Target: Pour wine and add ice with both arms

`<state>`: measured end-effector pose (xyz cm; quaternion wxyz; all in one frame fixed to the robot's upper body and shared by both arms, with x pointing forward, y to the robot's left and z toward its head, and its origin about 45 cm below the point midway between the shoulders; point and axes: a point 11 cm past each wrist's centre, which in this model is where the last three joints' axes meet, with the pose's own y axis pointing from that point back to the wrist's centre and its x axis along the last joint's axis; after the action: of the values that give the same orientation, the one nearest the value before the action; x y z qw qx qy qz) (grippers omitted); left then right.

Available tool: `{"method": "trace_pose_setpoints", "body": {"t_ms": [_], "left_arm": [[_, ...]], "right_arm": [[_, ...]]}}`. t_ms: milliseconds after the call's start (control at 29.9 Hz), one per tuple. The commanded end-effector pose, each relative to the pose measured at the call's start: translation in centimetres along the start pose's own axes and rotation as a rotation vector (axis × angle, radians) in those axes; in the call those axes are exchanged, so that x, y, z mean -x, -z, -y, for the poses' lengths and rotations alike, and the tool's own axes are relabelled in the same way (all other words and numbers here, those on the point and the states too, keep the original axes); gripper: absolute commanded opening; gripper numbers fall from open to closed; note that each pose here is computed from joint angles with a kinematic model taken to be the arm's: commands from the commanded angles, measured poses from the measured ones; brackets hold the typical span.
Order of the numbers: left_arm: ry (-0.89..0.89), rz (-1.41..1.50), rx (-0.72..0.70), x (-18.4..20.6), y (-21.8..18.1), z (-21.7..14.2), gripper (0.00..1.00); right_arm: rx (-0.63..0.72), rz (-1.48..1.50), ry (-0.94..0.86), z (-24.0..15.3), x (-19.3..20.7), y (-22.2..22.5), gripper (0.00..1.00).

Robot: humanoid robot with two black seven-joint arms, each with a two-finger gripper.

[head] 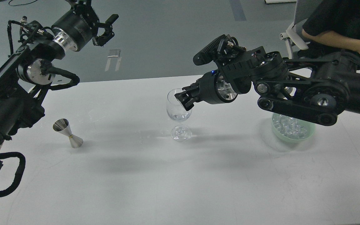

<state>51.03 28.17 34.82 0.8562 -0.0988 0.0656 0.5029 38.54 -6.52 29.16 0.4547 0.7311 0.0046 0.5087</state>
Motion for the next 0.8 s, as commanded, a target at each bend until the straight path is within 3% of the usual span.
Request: {"method": "trace_pose_setpoints", "body": {"t_ms": [0,134,234,769], "left_arm": [[0.000,0.001,0.000,0.0,0.0,0.0,0.99],[0.000,0.001,0.000,0.0,0.0,0.0,0.99],[0.000,0.001,0.000,0.0,0.0,0.0,0.99],[-0.004,0.004,0.001,-0.2,-0.2,-0.1,0.99]], "right_arm": [[0.002,0.002,0.000,0.0,0.0,0.0,0.38],[0.001,0.006,-0.004,0.0,0.0,0.0,0.54],[0.000,0.008,-0.011,-0.1,-0.3,0.1,0.57],[-0.021,0.034,-0.109,-1.5,-3.7,0.5,0.61]]}}
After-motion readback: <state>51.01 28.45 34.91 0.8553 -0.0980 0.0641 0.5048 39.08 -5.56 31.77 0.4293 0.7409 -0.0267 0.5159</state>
